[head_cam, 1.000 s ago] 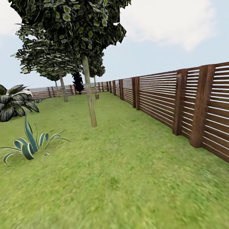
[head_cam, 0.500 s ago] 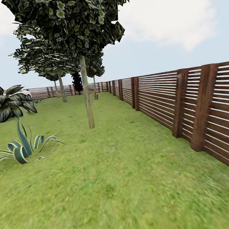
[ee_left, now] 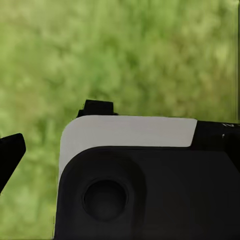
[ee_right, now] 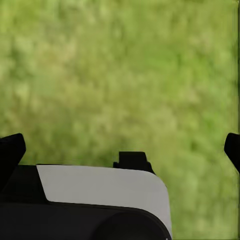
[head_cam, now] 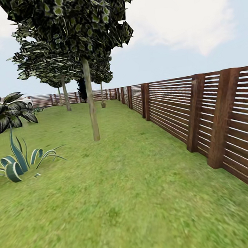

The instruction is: Take the three Easter eggs out of the wicker basket on the lawn in the garden, then place them on the lawn next to a single tree (choose any tree) so that all three eggs are next to the same tree and none are left in the basket.

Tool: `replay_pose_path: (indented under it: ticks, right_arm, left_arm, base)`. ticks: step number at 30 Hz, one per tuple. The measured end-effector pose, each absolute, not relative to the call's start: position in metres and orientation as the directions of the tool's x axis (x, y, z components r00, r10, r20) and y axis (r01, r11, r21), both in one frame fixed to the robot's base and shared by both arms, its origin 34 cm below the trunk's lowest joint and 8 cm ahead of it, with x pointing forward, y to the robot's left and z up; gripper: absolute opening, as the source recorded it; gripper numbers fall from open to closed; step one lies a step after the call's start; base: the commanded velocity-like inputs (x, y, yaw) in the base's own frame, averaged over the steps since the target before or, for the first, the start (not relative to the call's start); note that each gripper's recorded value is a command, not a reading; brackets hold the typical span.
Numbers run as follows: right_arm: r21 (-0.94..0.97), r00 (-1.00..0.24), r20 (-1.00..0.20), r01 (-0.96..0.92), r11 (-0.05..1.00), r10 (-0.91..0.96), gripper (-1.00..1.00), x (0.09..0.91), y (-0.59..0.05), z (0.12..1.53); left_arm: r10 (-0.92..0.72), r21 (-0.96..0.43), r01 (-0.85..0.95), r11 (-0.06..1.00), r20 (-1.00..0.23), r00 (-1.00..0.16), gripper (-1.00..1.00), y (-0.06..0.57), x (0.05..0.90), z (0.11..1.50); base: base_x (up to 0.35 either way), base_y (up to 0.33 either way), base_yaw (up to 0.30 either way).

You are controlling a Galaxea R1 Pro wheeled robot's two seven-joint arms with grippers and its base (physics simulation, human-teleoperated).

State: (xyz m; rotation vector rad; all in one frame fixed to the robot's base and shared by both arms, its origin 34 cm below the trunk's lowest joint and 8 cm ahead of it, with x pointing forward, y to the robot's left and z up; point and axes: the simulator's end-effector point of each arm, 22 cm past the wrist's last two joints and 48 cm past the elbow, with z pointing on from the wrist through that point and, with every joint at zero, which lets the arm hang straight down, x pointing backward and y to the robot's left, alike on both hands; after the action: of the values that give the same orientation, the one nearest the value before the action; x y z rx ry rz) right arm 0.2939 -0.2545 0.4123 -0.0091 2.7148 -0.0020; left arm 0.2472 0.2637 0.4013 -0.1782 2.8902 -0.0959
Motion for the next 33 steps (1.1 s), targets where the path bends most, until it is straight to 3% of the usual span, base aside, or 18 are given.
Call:
replay_pose_path:
  ticks: [33]
  right_arm:
    - [-0.003,-0.91,-0.414,-0.006,1.0,-0.007,1.0,0.2941,-0.2545,0.4124]
  left_arm:
    - [-0.128,-0.075,-0.113,0.991,-0.237,-0.963,1.0,0.2673,0.2469,0.4013]
  base:
    - [0.285,-0.158,0.0]
